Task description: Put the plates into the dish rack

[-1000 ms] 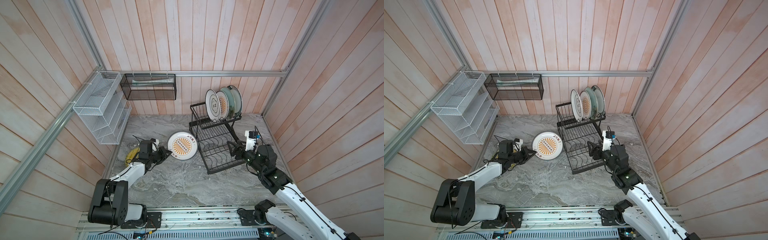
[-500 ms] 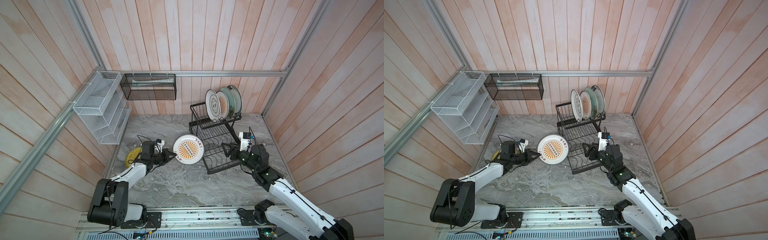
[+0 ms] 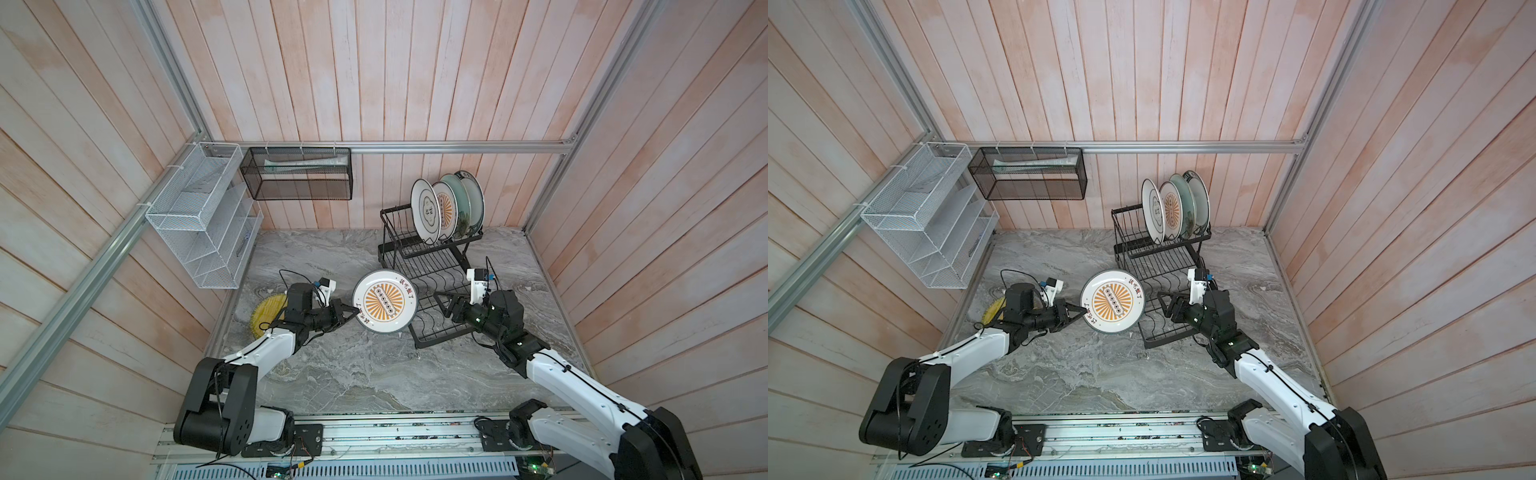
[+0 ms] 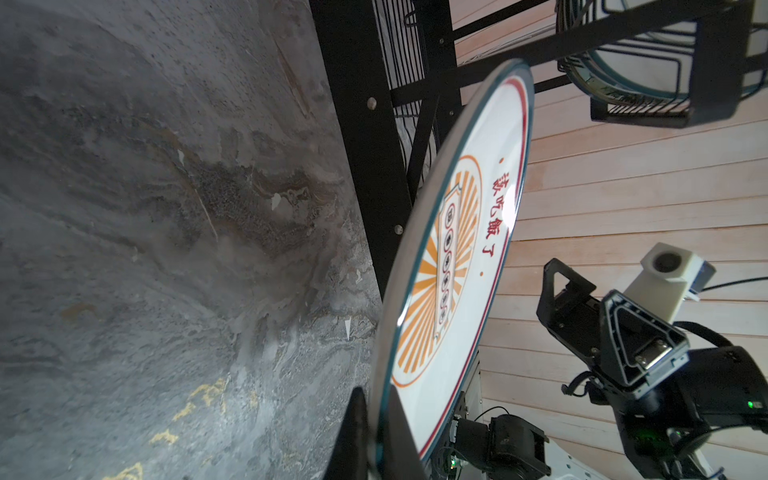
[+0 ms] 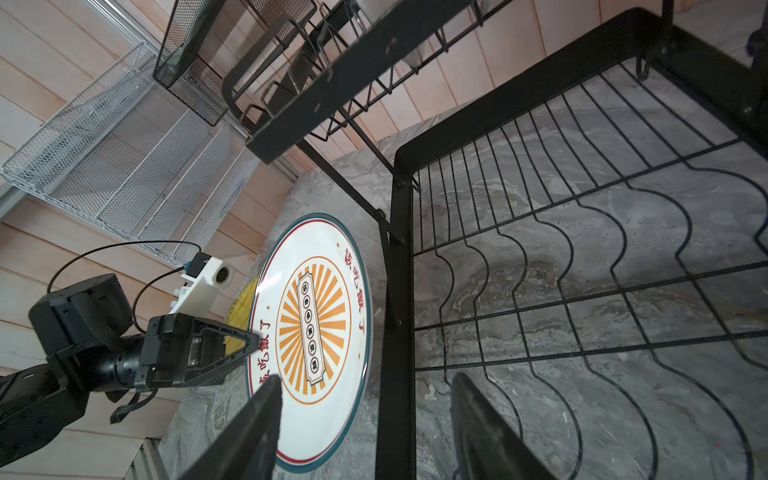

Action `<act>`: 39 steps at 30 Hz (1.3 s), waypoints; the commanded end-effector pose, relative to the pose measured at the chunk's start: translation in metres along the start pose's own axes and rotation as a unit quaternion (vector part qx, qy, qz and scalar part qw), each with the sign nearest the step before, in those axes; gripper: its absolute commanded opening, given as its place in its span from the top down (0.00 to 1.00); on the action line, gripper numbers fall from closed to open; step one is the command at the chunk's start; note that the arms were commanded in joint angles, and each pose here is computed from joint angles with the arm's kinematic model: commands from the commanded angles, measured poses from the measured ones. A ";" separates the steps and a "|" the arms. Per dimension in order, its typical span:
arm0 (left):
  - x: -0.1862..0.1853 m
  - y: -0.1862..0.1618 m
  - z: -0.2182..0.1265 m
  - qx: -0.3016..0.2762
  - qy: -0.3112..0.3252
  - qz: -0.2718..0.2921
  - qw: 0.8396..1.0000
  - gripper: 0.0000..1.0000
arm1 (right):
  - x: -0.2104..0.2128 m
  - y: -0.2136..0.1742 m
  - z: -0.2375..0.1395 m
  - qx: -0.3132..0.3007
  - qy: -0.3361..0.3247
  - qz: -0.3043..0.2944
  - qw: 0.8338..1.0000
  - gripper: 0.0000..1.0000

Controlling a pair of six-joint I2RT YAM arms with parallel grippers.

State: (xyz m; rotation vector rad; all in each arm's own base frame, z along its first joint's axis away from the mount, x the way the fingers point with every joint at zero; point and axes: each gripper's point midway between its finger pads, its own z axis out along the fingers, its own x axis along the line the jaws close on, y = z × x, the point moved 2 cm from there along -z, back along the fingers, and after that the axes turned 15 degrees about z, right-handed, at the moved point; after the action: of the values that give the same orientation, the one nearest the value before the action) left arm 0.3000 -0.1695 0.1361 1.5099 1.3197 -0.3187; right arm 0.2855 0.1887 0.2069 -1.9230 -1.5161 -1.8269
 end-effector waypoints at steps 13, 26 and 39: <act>-0.040 0.006 -0.002 -0.017 -0.055 0.051 0.997 1.00 | 0.018 -0.017 0.028 0.040 0.019 0.005 0.999 0.47; -0.045 0.006 0.002 -0.018 -0.062 0.051 0.997 1.00 | 0.025 -0.026 0.038 0.051 0.033 0.016 0.998 0.54; -0.043 0.003 0.009 -0.011 -0.065 0.048 0.997 1.00 | 0.029 -0.037 0.046 0.069 0.041 0.021 0.997 0.60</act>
State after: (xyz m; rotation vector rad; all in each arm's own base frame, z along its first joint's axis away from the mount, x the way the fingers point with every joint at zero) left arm 0.2905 -0.1961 0.1583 1.5126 1.2005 -0.3368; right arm 0.2834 0.2442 0.1799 -1.8443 -1.5360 -1.6615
